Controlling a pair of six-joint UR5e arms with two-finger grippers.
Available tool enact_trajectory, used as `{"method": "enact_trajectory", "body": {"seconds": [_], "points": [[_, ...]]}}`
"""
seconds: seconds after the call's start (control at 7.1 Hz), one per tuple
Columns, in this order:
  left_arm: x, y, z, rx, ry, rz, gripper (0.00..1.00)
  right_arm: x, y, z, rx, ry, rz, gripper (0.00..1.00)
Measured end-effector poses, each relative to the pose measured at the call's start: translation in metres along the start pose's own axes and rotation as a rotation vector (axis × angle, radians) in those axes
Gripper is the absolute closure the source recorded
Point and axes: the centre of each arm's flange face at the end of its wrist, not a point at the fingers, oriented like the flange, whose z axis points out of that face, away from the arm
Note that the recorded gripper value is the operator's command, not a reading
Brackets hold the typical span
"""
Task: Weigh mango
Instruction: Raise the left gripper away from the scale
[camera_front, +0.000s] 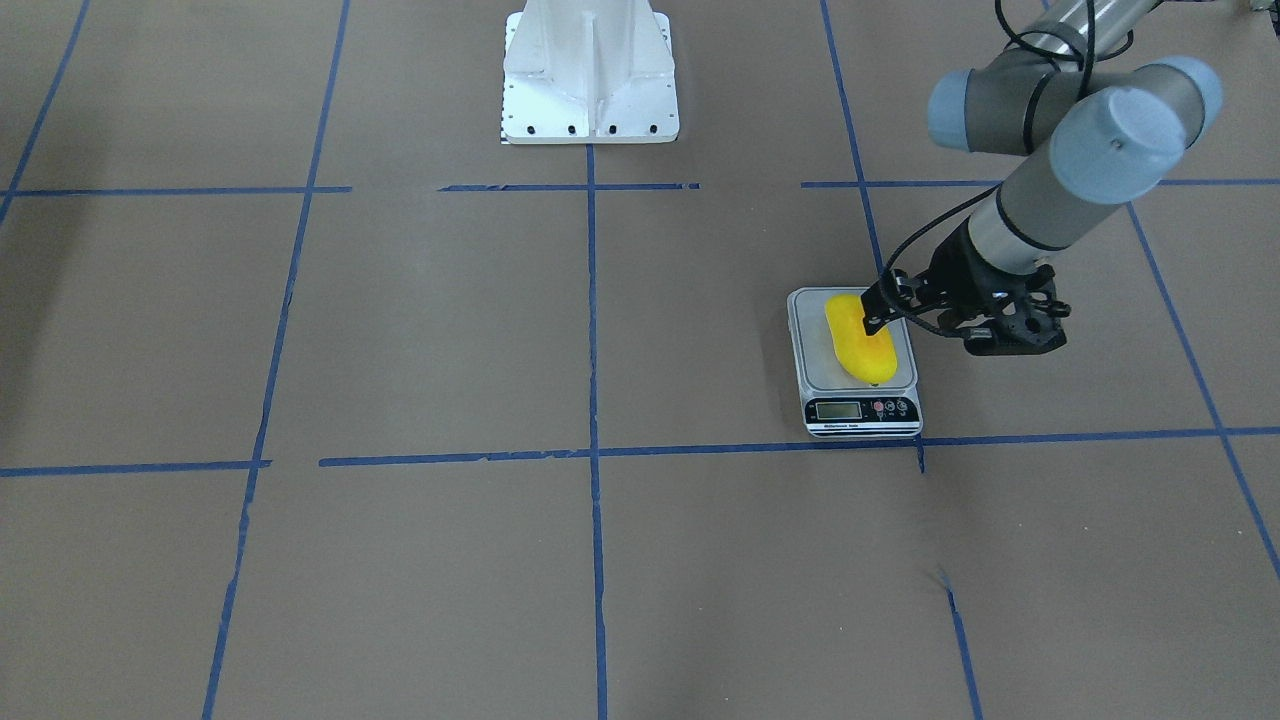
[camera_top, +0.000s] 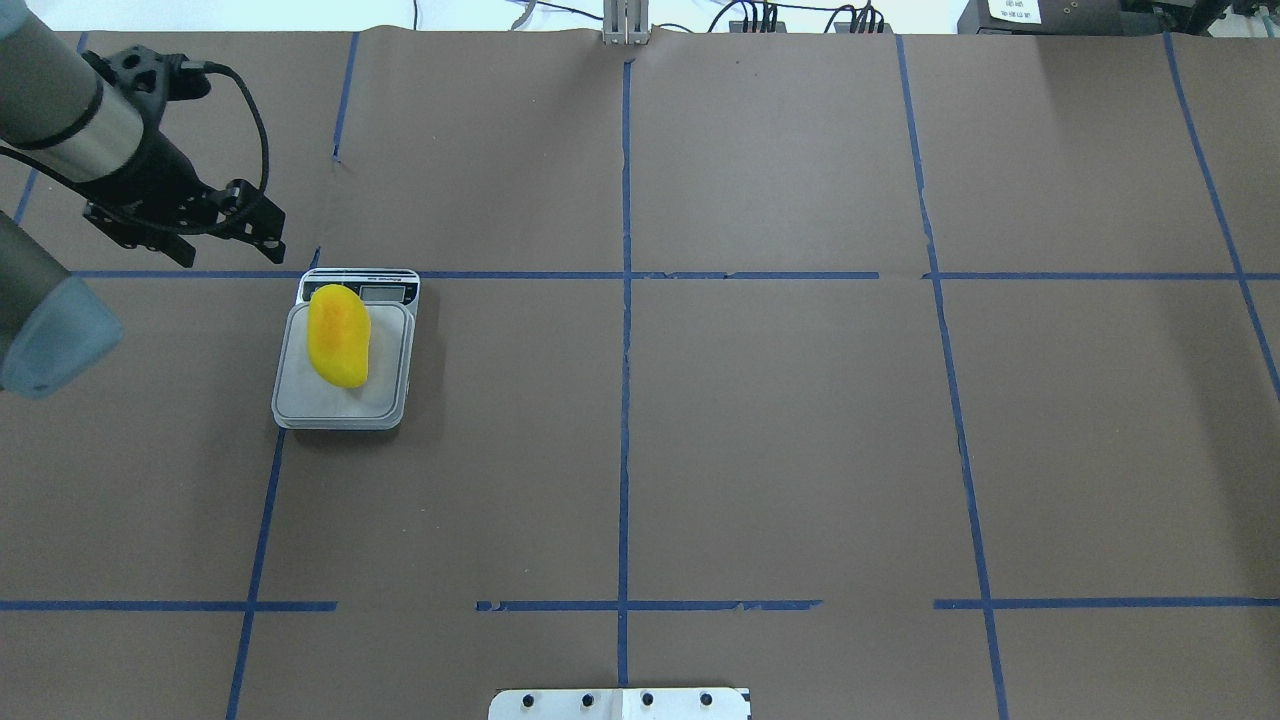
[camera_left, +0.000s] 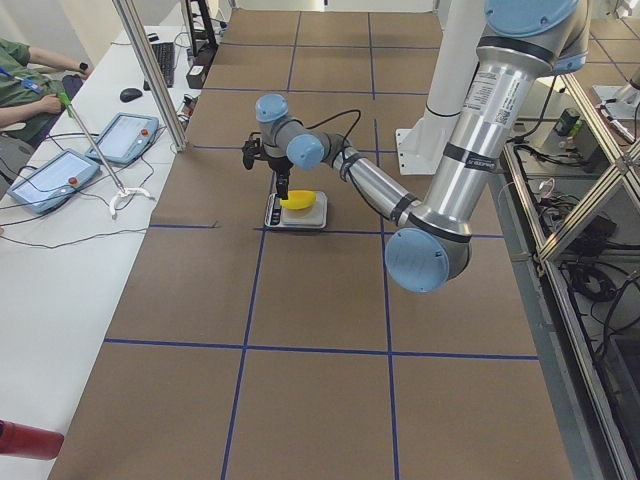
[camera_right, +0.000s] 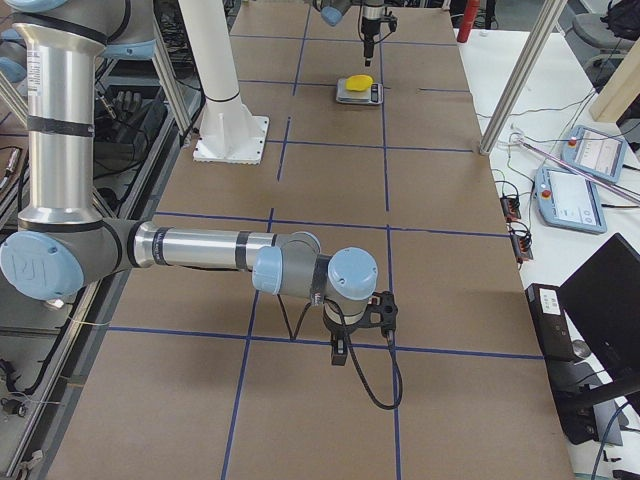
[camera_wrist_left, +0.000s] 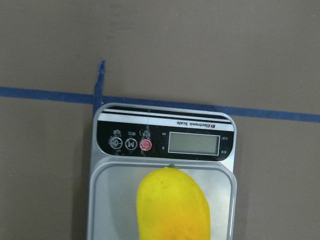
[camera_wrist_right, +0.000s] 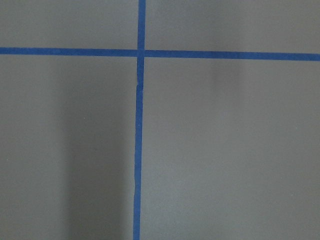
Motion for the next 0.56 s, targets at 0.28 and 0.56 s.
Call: {"method": "enact_trajectory", "body": {"seconds": [0.28,0.56], "points": [[-0.096,0.019,-0.043,0.03,-0.057,0.073,0.0,0.0,0.0,0.0,-0.001,0.0,0.001,0.0],[-0.216,0.031,-0.048,0.002,-0.119,0.178,0.0,0.0,0.0,0.0,-0.001,0.0,0.001,0.0]]}}
